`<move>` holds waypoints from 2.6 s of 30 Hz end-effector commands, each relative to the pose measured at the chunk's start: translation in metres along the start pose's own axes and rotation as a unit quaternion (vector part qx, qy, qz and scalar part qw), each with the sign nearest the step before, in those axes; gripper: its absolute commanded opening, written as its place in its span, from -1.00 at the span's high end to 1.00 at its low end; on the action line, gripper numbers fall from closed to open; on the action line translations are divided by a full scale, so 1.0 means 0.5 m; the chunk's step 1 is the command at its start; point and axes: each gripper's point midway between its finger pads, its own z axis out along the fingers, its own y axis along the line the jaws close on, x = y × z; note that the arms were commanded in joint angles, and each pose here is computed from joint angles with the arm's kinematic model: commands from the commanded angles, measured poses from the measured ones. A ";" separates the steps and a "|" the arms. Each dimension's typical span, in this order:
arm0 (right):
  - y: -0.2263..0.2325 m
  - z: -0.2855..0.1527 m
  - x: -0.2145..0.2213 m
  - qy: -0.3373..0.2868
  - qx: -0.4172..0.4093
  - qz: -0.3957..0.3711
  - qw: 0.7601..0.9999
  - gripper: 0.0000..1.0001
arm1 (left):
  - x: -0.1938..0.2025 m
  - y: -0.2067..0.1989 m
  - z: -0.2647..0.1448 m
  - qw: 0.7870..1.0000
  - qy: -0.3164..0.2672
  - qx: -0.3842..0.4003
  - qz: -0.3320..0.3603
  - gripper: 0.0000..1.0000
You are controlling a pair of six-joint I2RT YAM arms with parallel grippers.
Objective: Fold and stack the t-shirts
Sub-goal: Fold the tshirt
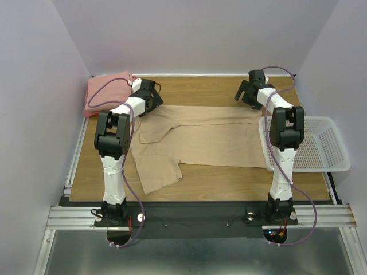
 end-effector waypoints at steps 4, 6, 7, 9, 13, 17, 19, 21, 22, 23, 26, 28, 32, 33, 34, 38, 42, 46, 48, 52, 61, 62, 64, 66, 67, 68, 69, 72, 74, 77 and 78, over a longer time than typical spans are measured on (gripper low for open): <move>-0.012 0.029 -0.032 -0.016 0.010 -0.008 1.000 -1.00 | -0.017 -0.002 0.034 0.998 0.011 -0.023 0.050 -0.96; -0.006 0.026 -0.038 -0.018 0.002 -0.014 1.000 -1.00 | -0.015 -0.002 0.034 0.998 0.015 -0.024 0.055 -0.96; -0.004 0.024 -0.041 -0.018 0.000 -0.016 1.000 -1.00 | -0.015 -0.003 0.032 0.998 0.015 -0.022 0.056 -0.96; 0.006 0.007 -0.057 -0.026 -0.012 -0.024 0.999 -1.00 | -0.029 -0.012 0.012 0.998 0.009 -0.014 0.059 -0.96; 0.029 -0.053 -0.098 -0.046 -0.044 -0.034 0.997 -1.00 | -0.051 -0.050 -0.063 0.997 -0.020 0.006 0.080 -0.96; 0.066 -0.159 -0.103 -0.065 -0.075 -0.053 0.994 -1.00 | -0.108 -0.099 -0.209 0.993 -0.076 0.038 0.078 -0.96; 0.079 -0.229 -0.109 -0.089 -0.077 -0.072 0.990 -1.00 | -0.126 -0.102 -0.287 0.991 -0.097 0.053 0.070 -0.96; 0.100 -0.284 -0.095 -0.104 -0.080 -0.082 0.988 -1.00 | -0.121 -0.103 -0.342 0.991 -0.108 0.063 0.057 -0.96; 0.098 -0.324 -0.087 -0.112 -0.083 -0.081 0.987 -1.00 | -0.096 -0.080 -0.352 0.992 -0.099 0.053 0.061 -0.96; 0.109 -0.351 -0.069 -0.117 -0.083 -0.081 0.986 -1.00 | -0.107 -0.074 -0.404 0.990 -0.113 0.065 0.049 -0.96; 0.118 -0.413 0.008 -0.112 -0.094 -0.086 0.985 -1.00 | -0.050 -0.021 -0.466 0.992 -0.100 0.072 0.026 -0.96; 0.117 -0.434 0.061 -0.103 -0.095 -0.088 0.986 -1.00 | 0.039 0.031 -0.462 0.996 -0.062 0.062 0.015 -0.96; 0.110 -0.459 0.185 -0.071 -0.110 -0.092 0.987 -1.00 | 0.161 0.133 -0.490 0.998 -0.012 0.053 -0.014 -0.97; 0.095 -0.450 0.230 -0.053 -0.105 -0.094 0.989 -1.00 | 0.188 0.155 -0.488 0.999 0.003 0.045 -0.015 -0.97; 0.088 -0.460 0.238 -0.053 -0.109 -0.087 0.989 -1.00 | 0.241 0.201 -0.485 0.999 0.035 0.023 -0.013 -0.97; 0.027 -0.446 0.296 -0.038 -0.081 -0.067 0.994 -1.00 | 0.337 0.297 -0.493 0.995 0.097 -0.025 -0.019 -0.96; -0.009 -0.447 0.319 -0.039 -0.067 -0.046 0.996 -1.00 | 0.398 0.289 -0.521 0.988 0.151 0.026 -0.034 -0.97; -0.024 -0.455 0.316 -0.051 -0.063 -0.037 0.996 -1.00 | 0.421 0.292 -0.521 0.984 0.172 0.030 -0.039 -0.97; -0.025 -0.464 0.312 -0.056 -0.068 -0.029 0.996 -1.00 | 0.441 0.303 -0.507 0.981 0.188 0.007 -0.036 -0.97; -0.033 -0.472 0.311 -0.063 -0.070 -0.026 0.995 -1.00 | 0.454 0.313 -0.497 0.979 0.198 -0.031 -0.030 -0.97; -0.041 -0.471 0.307 -0.069 -0.063 -0.028 0.995 -1.00 | 0.483 0.316 -0.494 0.977 0.206 -0.060 -0.019 -0.80; -0.045 -0.471 0.305 -0.073 -0.058 -0.030 0.995 -1.00 | 0.485 0.316 -0.492 0.976 0.207 -0.065 -0.014 -0.79; -0.057 -0.471 0.297 -0.087 -0.044 -0.029 0.995 -1.00 | 0.488 0.317 -0.491 0.977 0.204 -0.068 -0.007 -0.78; -0.061 -0.479 0.288 -0.096 -0.044 -0.026 0.994 -1.00 | 0.491 0.317 -0.488 0.977 0.202 -0.071 0.000 -0.73; -0.062 -0.480 0.285 -0.099 -0.043 -0.026 0.994 -1.00 | 0.493 0.318 -0.486 0.976 0.204 -0.071 0.005 -0.64; -0.061 -0.482 0.283 -0.101 -0.044 -0.025 0.994 -1.00 | 0.499 0.322 -0.485 0.975 0.209 -0.072 0.009 -0.64; -0.062 -0.482 0.283 -0.101 -0.044 -0.025 0.994 -1.00 | 0.503 0.322 -0.481 0.975 0.211 -0.073 0.011 -0.58; -0.065 -0.473 0.292 -0.094 -0.038 -0.027 0.994 -1.00 | 0.518 0.327 -0.479 0.971 0.226 -0.075 0.019 -0.26; -0.065 -0.468 0.298 -0.088 -0.038 -0.026 0.995 -1.00 | 0.520 0.326 -0.480 0.970 0.228 -0.074 0.023 0.12; -0.067 -0.461 0.310 -0.079 -0.035 -0.023 0.996 -1.00 | 0.518 0.325 -0.481 0.971 0.228 -0.071 0.020 0.94; -0.065 -0.460 0.315 -0.074 -0.038 -0.017 0.996 -1.00 | 0.519 0.325 -0.482 0.971 0.228 -0.071 0.019 1.00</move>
